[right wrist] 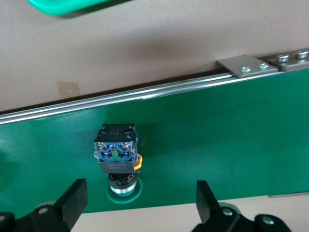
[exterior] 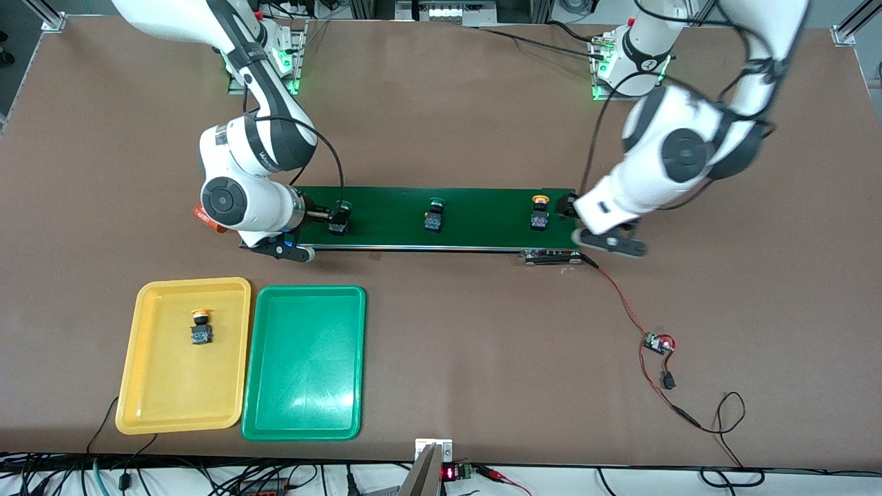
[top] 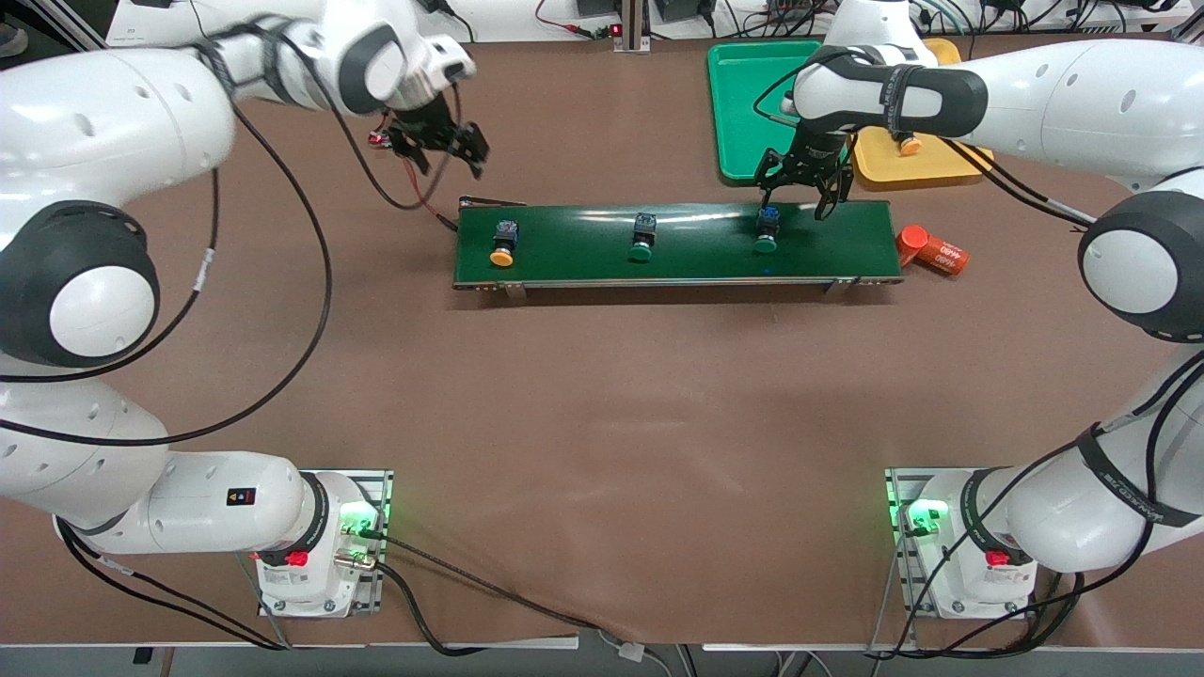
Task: Sort buttons by color to trays
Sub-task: 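Carry the button to the green tray while the left gripper withdraws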
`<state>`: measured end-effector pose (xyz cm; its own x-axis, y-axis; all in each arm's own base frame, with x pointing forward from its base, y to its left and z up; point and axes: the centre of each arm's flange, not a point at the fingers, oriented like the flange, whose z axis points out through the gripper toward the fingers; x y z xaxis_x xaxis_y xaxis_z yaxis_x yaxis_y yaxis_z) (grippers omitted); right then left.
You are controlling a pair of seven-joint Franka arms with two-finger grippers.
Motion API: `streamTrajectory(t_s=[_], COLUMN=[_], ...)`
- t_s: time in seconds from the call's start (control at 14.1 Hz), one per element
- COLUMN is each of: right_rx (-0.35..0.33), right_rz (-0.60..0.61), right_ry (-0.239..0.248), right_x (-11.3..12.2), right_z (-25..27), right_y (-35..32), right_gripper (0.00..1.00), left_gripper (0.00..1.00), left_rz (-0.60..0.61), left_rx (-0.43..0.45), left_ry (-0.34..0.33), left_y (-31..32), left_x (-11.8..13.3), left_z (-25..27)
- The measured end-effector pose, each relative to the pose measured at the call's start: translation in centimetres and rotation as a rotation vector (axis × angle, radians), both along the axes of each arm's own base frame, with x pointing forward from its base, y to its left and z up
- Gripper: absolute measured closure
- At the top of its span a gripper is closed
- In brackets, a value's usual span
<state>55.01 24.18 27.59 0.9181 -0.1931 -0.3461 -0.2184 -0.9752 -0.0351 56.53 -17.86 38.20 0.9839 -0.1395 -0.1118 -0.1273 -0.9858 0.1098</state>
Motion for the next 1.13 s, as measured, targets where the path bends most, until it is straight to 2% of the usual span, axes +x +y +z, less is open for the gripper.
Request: streamTrajectory(t_s=[0.21,0.28,0.35,0.71,0.99,1.13], right_rx=[-0.002,-0.003,-0.003,0.005,0.015,0.034], right_rz=[-0.002,-0.003,-0.003,0.028,0.048,0.080], right_ry=[0.007,0.008,0.009,0.016,0.008,-0.023], right_x=[0.0,0.0,0.0,0.0,0.3,1.3], right_z=[-1.0,-1.4,-1.7,-3.2,-3.0,-2.0], right_y=[0.0,0.1,0.1,0.1,-0.3,-0.5], right_gripper=[0.00,0.05,0.05,0.56,0.58,0.58], left_gripper=[0.00,0.00,0.00,0.00,0.00,0.00], left_rz=[0.116,0.155,0.190,0.270,0.269,0.266], left_rx=[0.027,0.033,0.038,0.052,0.081,0.085], left_ry=[0.027,0.021,0.010,-0.029,-0.061,-0.063], left_y=[7.3,9.5,11.6,16.7,17.7,17.7], left_x=[2.4,3.0,3.6,5.1,5.5,5.3], left_z=[3.2,3.7,4.2,9.1,15.8,18.0])
